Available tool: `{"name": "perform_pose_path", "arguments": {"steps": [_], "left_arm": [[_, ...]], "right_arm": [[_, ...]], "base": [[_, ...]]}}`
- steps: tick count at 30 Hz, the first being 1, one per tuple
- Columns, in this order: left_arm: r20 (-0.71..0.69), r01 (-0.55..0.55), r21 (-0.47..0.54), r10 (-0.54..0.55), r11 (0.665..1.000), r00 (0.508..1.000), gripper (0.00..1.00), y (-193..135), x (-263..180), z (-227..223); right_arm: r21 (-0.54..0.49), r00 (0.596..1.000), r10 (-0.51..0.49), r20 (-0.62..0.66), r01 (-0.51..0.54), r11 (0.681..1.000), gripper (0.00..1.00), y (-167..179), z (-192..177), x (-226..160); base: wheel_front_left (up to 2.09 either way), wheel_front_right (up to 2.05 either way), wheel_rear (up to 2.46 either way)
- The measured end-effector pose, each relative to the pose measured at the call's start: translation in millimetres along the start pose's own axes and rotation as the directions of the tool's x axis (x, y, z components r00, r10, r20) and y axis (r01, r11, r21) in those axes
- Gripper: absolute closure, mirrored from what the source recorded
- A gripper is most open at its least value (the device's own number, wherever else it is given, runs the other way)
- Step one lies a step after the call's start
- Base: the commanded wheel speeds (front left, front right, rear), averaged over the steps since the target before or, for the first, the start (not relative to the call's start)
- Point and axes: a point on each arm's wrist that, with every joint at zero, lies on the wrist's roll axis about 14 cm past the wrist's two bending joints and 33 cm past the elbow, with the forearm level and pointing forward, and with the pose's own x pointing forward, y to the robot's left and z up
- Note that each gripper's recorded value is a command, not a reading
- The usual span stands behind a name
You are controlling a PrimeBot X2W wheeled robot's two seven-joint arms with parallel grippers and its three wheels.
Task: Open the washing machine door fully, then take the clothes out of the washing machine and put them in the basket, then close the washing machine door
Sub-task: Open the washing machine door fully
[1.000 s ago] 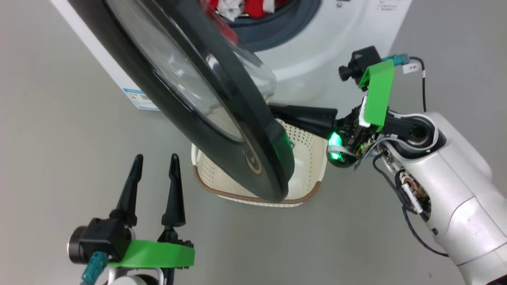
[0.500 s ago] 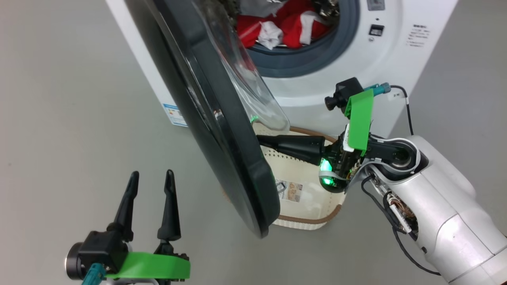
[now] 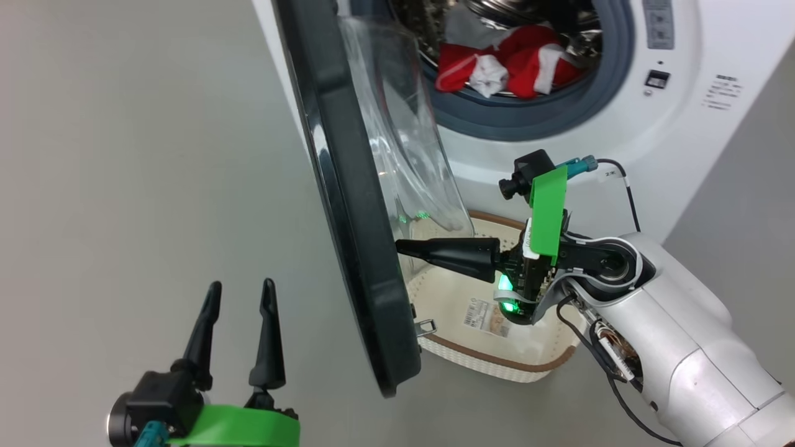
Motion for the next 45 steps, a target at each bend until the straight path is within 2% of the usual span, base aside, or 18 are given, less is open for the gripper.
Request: {"name": "perform_pose_path", "arguments": {"steps": [15, 24, 25, 26, 27, 28, 29, 32, 37, 39, 45], "left_arm": [[-0.001, -0.075, -0.007, 0.075, 0.997, 0.997, 0.00, 26, -24, 4], [0.010, -0.080, -0.025, 0.080, 0.996, 0.997, 0.00, 28, -26, 7], [0.008, -0.079, -0.027, 0.080, 0.996, 0.997, 0.00, 28, -27, 6], [0.002, -0.080, -0.028, 0.080, 0.996, 0.997, 0.00, 28, -29, 4], [-0.005, -0.081, -0.029, 0.081, 0.996, 0.997, 0.00, 29, -31, 2], [-0.009, -0.081, -0.031, 0.081, 0.996, 0.997, 0.00, 29, -31, 1], [-0.016, -0.080, -0.032, 0.080, 0.996, 0.997, 0.00, 29, -32, -1], [-0.017, -0.072, -0.036, 0.071, 0.997, 0.997, 0.00, 28, -32, -2], [-0.022, -0.056, -0.042, 0.055, 0.998, 0.998, 0.00, 25, -30, -4], [-0.022, -0.049, -0.045, 0.048, 0.998, 0.999, 0.00, 24, -30, -5], [-0.020, -0.040, -0.049, 0.039, 0.998, 0.999, 0.00, 22, -28, -5]], "right_arm": [[-0.009, 0.993, -0.005, -0.117, 0.004, 1.000, 1.00, 4, -28, 35], [-0.043, 0.994, -0.053, -0.096, 0.049, 0.998, 1.00, -2, -32, 36], [-0.057, 0.994, -0.071, -0.084, 0.066, 0.996, 0.88, -5, -32, 35], [-0.072, 0.993, -0.090, -0.070, 0.085, 0.994, 0.62, -9, -32, 35], [-0.090, 0.993, -0.109, -0.053, 0.104, 0.990, 0.51, -12, -31, 34], [-0.112, 0.991, -0.126, -0.038, 0.121, 0.986, 0.35, -14, -30, 33], [-0.159, 0.988, -0.152, 0.000, 0.150, 0.976, 0.00, -17, -28, 29], [-0.239, 0.978, -0.197, 0.075, 0.209, 0.948, 0.00, -24, -22, 20], [-0.317, 0.955, -0.204, 0.214, 0.265, 0.911, 0.00, -28, -8, 3], [-0.385, 0.932, -0.208, 0.296, 0.316, 0.867, 0.00, -28, 0, -6], [-0.534, 0.843, -0.210, 0.495, 0.486, 0.692, 0.00, -42, 17, -35]], "base": [[0.00, 0.00, 0.00], [0.00, 0.00, 0.00], [0.00, 0.00, 0.00], [0.00, 0.00, 0.00], [0.00, 0.00, 0.00], [0.00, 0.00, 0.00], [0.00, 0.00, 0.00], [0.00, 0.00, 0.00], [0.00, 0.00, 0.00], [0.00, 0.00, 0.00], [0.00, 0.00, 0.00]]}}
